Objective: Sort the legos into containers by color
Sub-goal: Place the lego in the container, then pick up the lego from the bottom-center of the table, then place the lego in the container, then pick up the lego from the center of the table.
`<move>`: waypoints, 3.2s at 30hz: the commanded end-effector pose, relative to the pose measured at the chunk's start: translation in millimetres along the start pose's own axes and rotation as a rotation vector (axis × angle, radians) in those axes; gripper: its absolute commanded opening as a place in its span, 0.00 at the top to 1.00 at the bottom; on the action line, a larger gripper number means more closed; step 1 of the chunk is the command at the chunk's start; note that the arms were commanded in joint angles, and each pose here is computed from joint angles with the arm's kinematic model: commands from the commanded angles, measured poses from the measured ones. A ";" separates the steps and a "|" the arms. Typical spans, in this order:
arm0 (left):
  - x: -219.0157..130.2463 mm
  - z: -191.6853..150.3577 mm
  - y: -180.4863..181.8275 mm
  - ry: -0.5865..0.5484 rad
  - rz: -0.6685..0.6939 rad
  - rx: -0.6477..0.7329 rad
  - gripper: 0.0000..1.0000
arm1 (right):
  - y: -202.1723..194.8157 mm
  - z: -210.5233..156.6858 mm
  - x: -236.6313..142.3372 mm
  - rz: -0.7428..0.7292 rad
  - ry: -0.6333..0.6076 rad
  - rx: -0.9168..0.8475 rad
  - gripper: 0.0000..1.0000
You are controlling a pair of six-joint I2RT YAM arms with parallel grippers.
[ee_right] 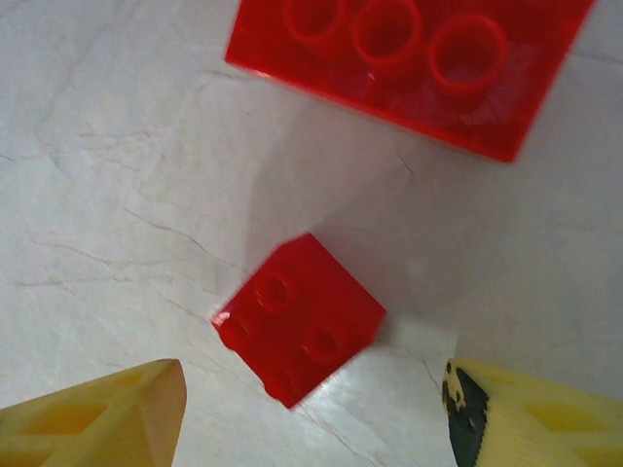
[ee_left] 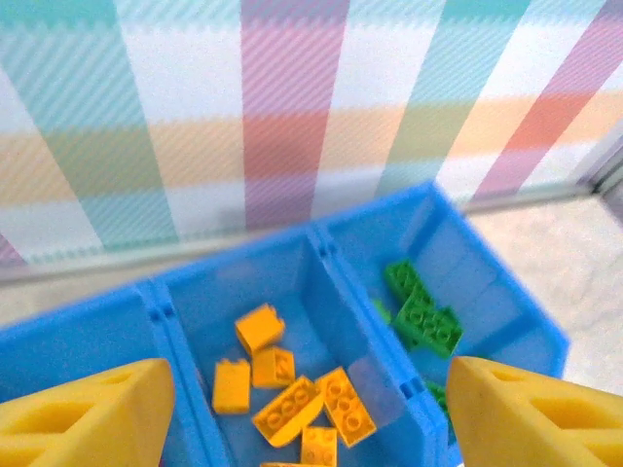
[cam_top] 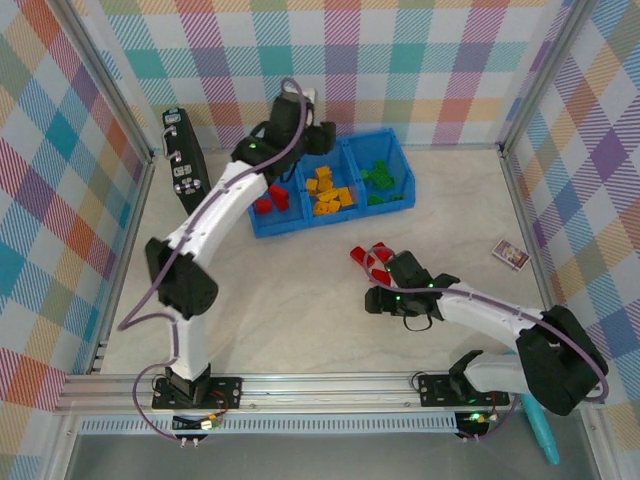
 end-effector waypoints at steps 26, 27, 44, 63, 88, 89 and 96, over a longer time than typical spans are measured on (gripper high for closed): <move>-304.1 36.0 99.5 -0.570 0.337 -0.018 0.12 | 31.4 11.5 57.9 -0.193 0.279 -0.191 0.52; -312.0 32.5 103.8 -0.566 0.352 -0.016 0.12 | 32.7 13.9 56.0 -0.194 0.278 -0.199 0.53; -375.0 -33.6 157.9 -0.485 0.523 0.041 0.09 | 142.1 212.5 -39.6 -0.129 -0.147 -0.602 0.56; -341.7 -55.4 160.6 -0.484 0.582 0.276 0.04 | 200.3 316.4 70.4 -0.093 -0.424 -0.967 0.56; -321.3 -44.1 143.7 -0.464 0.454 0.244 0.03 | 153.1 277.2 -19.1 -0.257 -0.315 -0.943 0.27; -320.1 -43.4 142.6 -0.460 0.447 0.251 0.03 | 143.0 268.5 -23.6 -0.261 -0.291 -0.909 0.26; -311.7 -41.3 137.1 -0.437 0.416 0.286 0.02 | 75.3 209.1 -13.3 -0.145 -0.083 -0.712 0.23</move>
Point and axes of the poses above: each hand's point on the last joint's axis, 136 mm out from that joint toward the fingers, its own x axis out along the fingers, its own y axis along the line the jaws close on, z = x × y, the point moved 10 cm from there along -x, back along the fingers, and after that the axes turned 12 degrees about -x, right-handed, at the moved point
